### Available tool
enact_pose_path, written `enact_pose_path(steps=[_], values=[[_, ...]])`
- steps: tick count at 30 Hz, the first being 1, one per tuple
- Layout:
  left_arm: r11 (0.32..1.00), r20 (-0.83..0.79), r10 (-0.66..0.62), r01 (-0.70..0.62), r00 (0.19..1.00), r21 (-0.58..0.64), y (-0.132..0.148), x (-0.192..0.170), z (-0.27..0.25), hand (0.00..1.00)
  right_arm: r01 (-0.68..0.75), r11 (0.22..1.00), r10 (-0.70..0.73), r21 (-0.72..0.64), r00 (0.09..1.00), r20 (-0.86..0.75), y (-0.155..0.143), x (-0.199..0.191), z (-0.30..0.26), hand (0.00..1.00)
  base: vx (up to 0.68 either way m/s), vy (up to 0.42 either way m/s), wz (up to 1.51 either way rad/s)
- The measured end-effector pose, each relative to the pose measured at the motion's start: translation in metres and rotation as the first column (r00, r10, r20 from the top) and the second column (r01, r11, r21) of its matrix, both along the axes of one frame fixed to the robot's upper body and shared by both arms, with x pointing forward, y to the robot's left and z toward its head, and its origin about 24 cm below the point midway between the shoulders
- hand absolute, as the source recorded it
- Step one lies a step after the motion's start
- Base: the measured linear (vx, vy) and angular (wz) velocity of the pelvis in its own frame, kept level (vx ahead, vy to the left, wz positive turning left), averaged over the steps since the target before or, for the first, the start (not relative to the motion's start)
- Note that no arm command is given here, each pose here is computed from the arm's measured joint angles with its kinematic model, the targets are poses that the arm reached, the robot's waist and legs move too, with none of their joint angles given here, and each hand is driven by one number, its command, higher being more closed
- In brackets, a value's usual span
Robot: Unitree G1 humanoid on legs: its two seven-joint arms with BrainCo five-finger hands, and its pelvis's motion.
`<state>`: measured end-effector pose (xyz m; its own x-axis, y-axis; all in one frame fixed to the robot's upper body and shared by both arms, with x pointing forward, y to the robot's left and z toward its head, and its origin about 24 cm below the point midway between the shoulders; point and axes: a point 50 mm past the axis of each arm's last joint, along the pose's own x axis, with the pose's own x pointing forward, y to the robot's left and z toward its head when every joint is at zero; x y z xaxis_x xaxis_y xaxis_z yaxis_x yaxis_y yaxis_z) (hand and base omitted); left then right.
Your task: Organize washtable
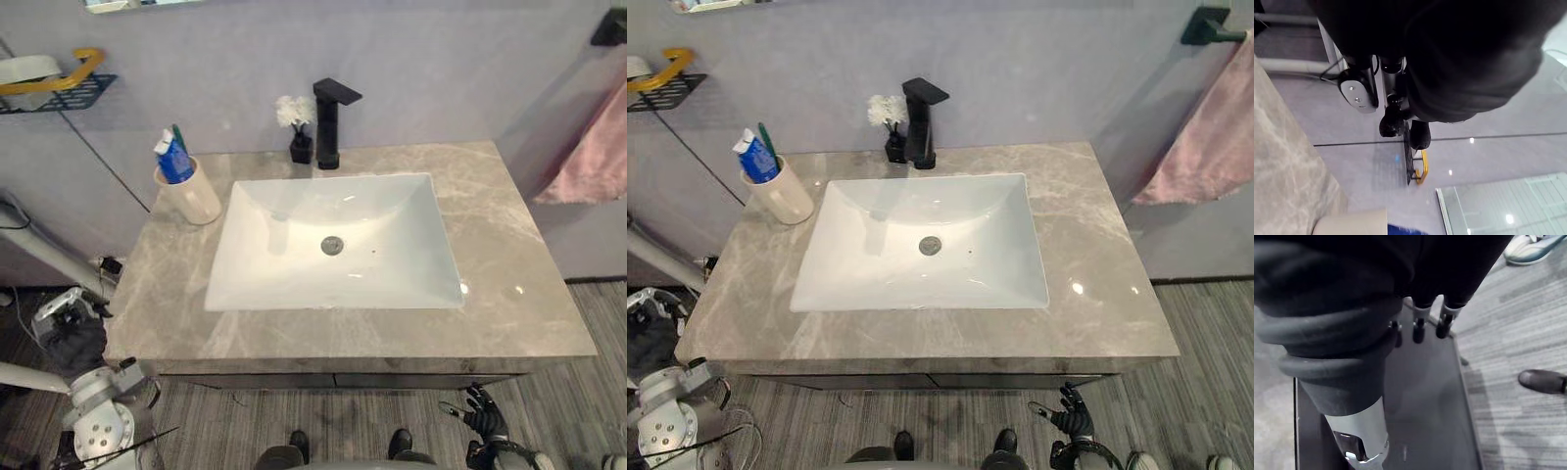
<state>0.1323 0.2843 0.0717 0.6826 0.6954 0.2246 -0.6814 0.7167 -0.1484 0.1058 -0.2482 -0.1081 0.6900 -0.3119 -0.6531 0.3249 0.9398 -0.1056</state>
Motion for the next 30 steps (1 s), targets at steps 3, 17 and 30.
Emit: enact_pose_path(steps=[3,17,30], values=[[0.989,-0.098,0.035,-0.049,0.995,-0.142,-0.001,-0.016,-0.034,1.00,0.015,1.000,-0.015,0.002,0.999,-0.036,0.002,-0.013,-0.004,0.00,-0.02,0.007,0.51],[0.789,-0.549,-0.221,-0.183,0.806,-0.586,-0.056,-0.068,-0.180,0.00,0.102,0.994,-0.098,0.027,0.988,-0.117,0.014,-0.046,-0.014,0.00,0.02,0.012,0.13],[0.781,-0.696,-0.612,0.145,0.376,-0.608,-0.111,-0.056,-0.220,0.00,0.022,0.997,-0.011,0.077,0.989,-0.145,0.033,-0.019,-0.028,0.00,-0.02,-0.004,-0.21]])
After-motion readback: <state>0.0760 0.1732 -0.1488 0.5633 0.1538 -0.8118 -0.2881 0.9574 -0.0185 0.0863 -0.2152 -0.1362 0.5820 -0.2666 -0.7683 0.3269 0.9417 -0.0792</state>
